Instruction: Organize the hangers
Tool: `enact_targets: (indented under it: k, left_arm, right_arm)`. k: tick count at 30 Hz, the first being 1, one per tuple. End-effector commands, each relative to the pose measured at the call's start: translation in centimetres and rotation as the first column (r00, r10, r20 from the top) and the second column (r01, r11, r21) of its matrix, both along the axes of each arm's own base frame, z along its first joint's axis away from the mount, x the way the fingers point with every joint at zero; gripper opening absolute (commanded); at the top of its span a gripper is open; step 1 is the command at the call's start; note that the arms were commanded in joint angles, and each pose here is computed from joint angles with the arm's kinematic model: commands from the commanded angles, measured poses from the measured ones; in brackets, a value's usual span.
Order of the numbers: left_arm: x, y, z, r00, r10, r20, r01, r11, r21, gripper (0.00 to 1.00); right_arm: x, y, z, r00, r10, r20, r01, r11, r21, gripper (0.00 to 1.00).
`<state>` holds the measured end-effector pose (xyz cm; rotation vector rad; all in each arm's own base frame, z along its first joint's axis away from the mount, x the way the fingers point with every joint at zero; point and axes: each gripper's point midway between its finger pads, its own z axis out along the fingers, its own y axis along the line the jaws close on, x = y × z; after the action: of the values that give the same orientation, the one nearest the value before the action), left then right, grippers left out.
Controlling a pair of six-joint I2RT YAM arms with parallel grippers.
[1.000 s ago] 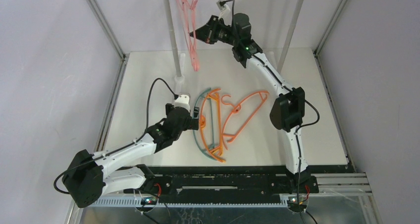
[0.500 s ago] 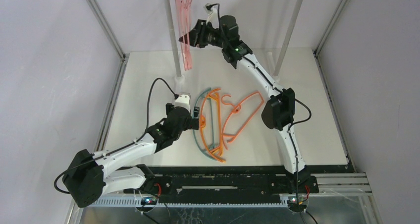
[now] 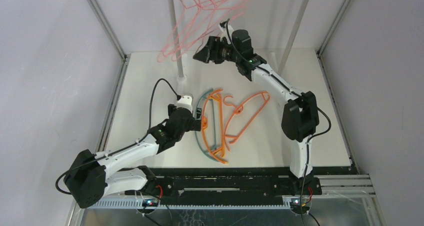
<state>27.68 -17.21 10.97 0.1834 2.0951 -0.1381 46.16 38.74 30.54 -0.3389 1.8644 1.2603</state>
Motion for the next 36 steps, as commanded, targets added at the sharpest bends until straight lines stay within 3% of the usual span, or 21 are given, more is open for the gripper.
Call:
enact_targets:
  k: [1, 12, 17, 29, 36]
  left_arm:
    - [0.4, -0.4, 0.8, 0.999, -0.006, 0.036, 0.006, 1.0, -0.015, 0.97]
    - [0.5, -0.1, 0.5, 0.999, 0.002, 0.034, -0.002, 1.0, 0.006, 0.97]
    - [0.6, 0.0, 0.5, 0.999, 0.009, 0.033, -0.009, 1.0, 0.015, 0.97]
    - [0.9, 0.9, -0.6, 0.999, 0.038, -0.01, -0.038, 0.999, -0.007, 0.99]
    - [0.8, 0.8, -0.6, 0.999, 0.034, -0.014, -0.034, 0.999, -0.014, 0.99]
  right_arm:
    - [-1.8, -2.8, 5.0, 0.991, -0.037, 0.128, 0.035, 0.999, 0.016, 0.8]
    - [-4.6, -7.2, 4.6, 0.984, -0.109, 0.138, 0.112, 0.994, -0.018, 0.82]
    - [-6.0, -9.9, 2.6, 0.974, -0.188, 0.129, 0.204, 0.972, -0.117, 0.81]
    - [-13.8, -16.9, -11.7, 0.927, -0.375, -0.011, 0.325, 0.818, -0.475, 0.78]
    - [-18.0, -16.0, -19.0, 0.888, -0.452, -0.088, 0.302, 0.716, -0.63, 0.74]
